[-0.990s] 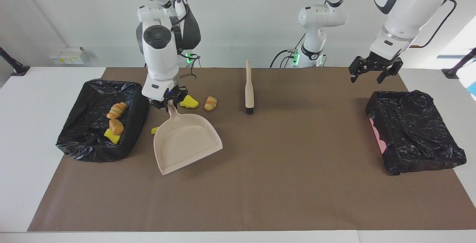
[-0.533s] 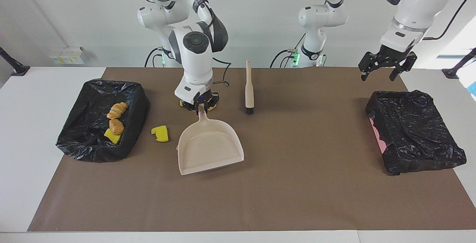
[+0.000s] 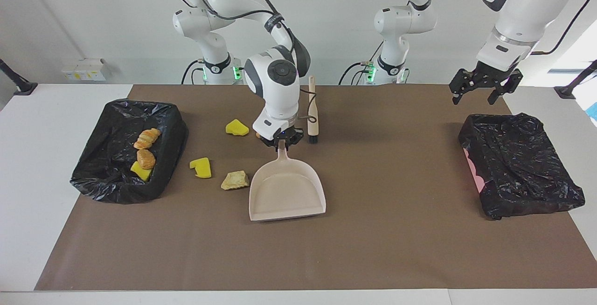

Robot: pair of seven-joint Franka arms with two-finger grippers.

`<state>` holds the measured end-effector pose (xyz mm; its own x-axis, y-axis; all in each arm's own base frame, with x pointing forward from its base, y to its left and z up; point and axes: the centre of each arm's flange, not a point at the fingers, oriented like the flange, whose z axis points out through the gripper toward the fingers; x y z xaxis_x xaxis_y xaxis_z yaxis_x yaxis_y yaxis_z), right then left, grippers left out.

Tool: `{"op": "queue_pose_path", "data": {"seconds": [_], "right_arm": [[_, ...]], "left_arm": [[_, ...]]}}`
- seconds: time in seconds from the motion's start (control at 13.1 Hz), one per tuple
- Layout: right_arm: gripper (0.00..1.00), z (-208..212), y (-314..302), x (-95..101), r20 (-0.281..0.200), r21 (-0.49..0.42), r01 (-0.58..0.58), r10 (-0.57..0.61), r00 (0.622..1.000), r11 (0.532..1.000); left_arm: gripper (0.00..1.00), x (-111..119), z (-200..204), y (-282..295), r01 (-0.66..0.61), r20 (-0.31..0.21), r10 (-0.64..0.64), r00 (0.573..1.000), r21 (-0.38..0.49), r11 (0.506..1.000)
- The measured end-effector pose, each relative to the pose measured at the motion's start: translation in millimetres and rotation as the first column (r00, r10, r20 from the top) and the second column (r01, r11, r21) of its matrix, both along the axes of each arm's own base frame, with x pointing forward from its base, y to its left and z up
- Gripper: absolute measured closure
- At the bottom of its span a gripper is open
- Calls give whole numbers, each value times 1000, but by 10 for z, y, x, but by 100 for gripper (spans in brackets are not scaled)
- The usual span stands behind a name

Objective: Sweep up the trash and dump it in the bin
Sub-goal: 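Bring the dustpan back with the right gripper and set it on the table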

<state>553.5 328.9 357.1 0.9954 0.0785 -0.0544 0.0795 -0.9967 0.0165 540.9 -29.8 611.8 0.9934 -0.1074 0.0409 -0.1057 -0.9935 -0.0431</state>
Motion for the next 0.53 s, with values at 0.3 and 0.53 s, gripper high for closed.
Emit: {"op": "queue_pose_path", "data": {"seconds": [0.3, 0.53], "right_arm": [[69, -175, 318, 58, 13, 68, 77, -78, 997, 995], [37, -130, 341, 75, 22, 75, 78, -80, 997, 994]], "left_arm": [[0, -2, -2, 0, 0, -2, 0, 1000, 0, 1000], [0, -3, -3, 0, 0, -3, 0, 1000, 0, 1000]]}}
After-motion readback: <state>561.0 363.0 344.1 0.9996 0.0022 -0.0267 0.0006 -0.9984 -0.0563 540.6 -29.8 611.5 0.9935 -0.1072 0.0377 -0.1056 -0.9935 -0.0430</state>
